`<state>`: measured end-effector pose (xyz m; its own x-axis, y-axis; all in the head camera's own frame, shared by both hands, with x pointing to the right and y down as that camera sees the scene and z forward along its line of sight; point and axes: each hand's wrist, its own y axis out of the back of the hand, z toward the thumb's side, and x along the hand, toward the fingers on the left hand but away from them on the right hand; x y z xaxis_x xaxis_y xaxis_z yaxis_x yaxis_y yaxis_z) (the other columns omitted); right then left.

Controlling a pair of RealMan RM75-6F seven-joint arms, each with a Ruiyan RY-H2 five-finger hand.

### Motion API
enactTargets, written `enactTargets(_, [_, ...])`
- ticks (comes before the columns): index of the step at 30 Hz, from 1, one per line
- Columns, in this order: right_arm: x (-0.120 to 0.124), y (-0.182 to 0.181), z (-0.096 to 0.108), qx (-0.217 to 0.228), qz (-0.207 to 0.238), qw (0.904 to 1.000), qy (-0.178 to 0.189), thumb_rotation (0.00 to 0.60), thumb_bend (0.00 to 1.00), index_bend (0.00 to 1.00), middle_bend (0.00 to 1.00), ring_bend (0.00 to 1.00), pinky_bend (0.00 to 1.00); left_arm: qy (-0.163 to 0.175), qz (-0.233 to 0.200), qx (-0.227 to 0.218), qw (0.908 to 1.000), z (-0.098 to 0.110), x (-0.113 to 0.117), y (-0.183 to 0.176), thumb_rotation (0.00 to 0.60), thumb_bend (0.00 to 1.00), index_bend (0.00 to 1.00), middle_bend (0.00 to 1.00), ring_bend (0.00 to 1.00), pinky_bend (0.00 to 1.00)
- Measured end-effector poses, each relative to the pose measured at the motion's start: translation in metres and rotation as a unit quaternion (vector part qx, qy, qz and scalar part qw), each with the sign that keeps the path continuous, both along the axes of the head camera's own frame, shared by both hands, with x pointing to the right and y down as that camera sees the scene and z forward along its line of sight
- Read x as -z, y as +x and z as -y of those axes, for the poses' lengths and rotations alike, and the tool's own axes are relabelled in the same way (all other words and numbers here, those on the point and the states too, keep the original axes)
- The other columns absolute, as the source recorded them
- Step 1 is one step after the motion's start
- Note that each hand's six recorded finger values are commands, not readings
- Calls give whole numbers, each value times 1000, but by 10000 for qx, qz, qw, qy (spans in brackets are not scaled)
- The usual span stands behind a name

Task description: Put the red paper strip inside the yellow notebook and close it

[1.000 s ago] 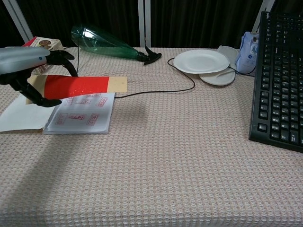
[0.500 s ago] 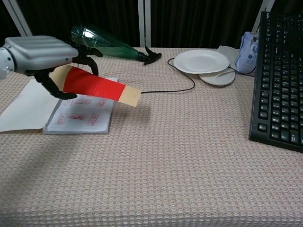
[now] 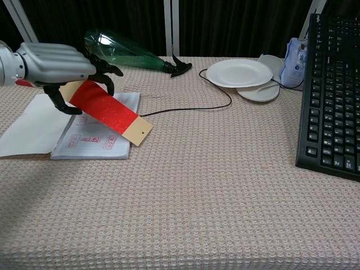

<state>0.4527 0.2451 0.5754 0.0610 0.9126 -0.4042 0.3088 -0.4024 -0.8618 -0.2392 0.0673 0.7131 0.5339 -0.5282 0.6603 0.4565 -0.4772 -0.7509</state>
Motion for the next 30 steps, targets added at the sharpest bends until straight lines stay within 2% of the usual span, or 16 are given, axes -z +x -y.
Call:
enactTargets(4, [-1,-2,1,31,5,10000,-16,600,124,413,250,192,269,-67,89,202,9997,3,-3,-10,600,242,122,3,0,70])
enactTargets(12, [-1,-2,3,45,24,10000,-6,600,124,413,250,191,269,-270,27,920,9954,7,4,-24,600,250,107,0,0,70])
enactTargets(13, [-2,-1,4,42,31,10000,-5,600,124,413,250,192,270,-297,-32,1015,9944,7,6,-24,561,289,125,0,0,69])
enactTargets(14, [-2,-1,4,42,38,10000,-6,600,124,413,250,192,270,-343,-129,1155,9926,7,9,-22,497,342,152,0,0,69])
enactTargets(15, [-2,-1,4,43,46,10000,-9,600,124,413,250,192,270,-386,-215,1274,9909,6,12,-20,391,423,195,0,0,67])
enactTargets(16, [-3,-1,4,48,55,10000,-18,600,124,413,250,192,270,-439,-314,1400,9887,6,14,-17,236,524,240,0,0,65])
enactTargets(17, [-4,-2,4,53,60,10000,-25,600,124,413,250,192,269,-510,-459,1572,9852,6,16,-13,131,598,266,0,0,63])
enactTargets(19, [-6,-2,5,60,79,9999,-41,600,124,413,250,192,269,-599,-700,1813,9791,7,20,-3,16,704,292,0,0,61])
enactTargets(20, [-7,-2,5,63,86,9999,-50,600,124,413,250,191,269,-642,-843,1926,9755,7,22,4,6,723,298,0,0,61])
enactTargets(23, [-8,-3,6,77,101,9999,-64,600,125,413,249,192,269,-691,-968,2003,9725,5,19,19,0,751,305,0,0,57])
enactTargets(30, [-8,2,6,34,102,9999,-76,600,125,413,250,192,270,-833,-809,2236,9677,1,1,43,0,746,299,0,0,56])
